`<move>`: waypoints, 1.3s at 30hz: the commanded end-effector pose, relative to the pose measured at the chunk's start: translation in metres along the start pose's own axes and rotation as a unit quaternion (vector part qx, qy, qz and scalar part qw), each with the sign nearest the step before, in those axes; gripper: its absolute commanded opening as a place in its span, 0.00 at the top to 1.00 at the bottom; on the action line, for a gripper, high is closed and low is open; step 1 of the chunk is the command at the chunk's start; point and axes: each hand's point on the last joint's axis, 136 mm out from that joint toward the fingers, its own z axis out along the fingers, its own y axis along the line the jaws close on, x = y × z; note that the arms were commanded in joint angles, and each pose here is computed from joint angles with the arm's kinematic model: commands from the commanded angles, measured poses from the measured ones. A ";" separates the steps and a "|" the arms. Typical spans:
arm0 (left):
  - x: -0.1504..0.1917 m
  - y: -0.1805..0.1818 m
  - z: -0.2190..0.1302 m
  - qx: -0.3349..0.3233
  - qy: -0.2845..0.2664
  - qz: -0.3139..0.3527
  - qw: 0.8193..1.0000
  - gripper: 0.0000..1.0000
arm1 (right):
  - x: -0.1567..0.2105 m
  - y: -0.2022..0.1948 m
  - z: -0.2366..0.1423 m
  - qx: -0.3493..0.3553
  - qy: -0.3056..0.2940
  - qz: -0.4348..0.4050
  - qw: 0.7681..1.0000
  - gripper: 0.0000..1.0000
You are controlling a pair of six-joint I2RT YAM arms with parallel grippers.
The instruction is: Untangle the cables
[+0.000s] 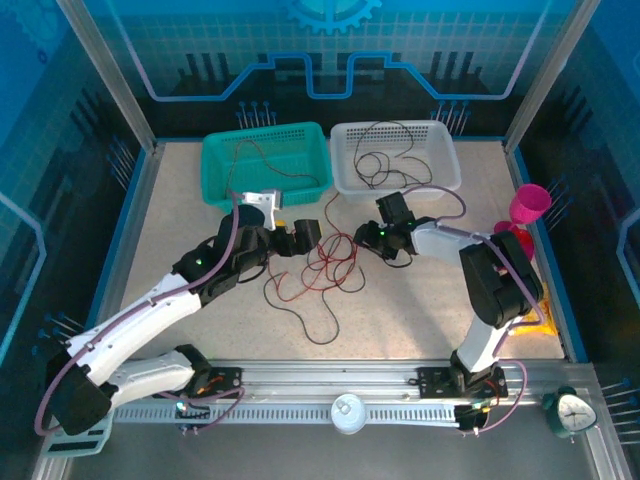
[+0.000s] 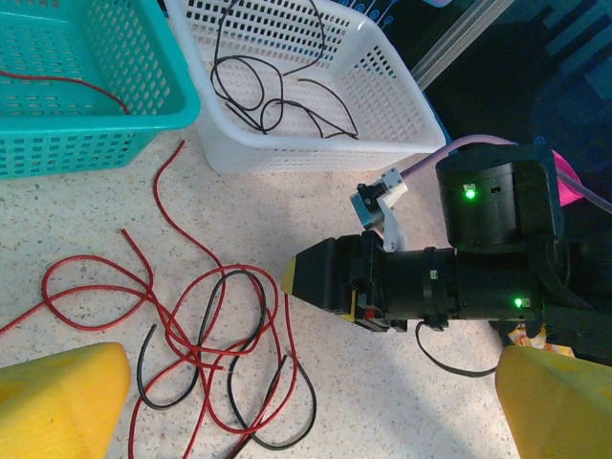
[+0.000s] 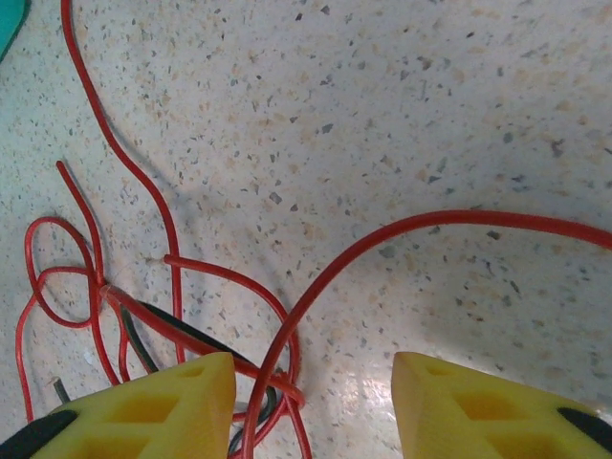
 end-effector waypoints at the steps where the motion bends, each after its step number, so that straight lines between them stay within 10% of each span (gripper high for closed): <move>1: -0.014 -0.014 -0.002 0.023 -0.015 -0.006 1.000 0.01 | -0.006 0.014 0.005 -0.017 -0.006 0.006 1.000 0.54; 8: -0.013 -0.014 0.000 0.025 -0.012 -0.008 1.000 0.01 | -0.016 0.018 0.012 -0.027 -0.010 0.019 0.999 0.62; 16: -0.015 -0.017 0.000 0.029 -0.013 -0.007 0.999 0.01 | -0.028 0.032 -0.009 -0.052 -0.025 0.006 0.998 1.00; 39: -0.006 -0.054 0.013 0.134 0.003 0.072 0.988 0.01 | -0.024 0.211 -0.265 -0.293 -0.163 -0.178 0.925 1.00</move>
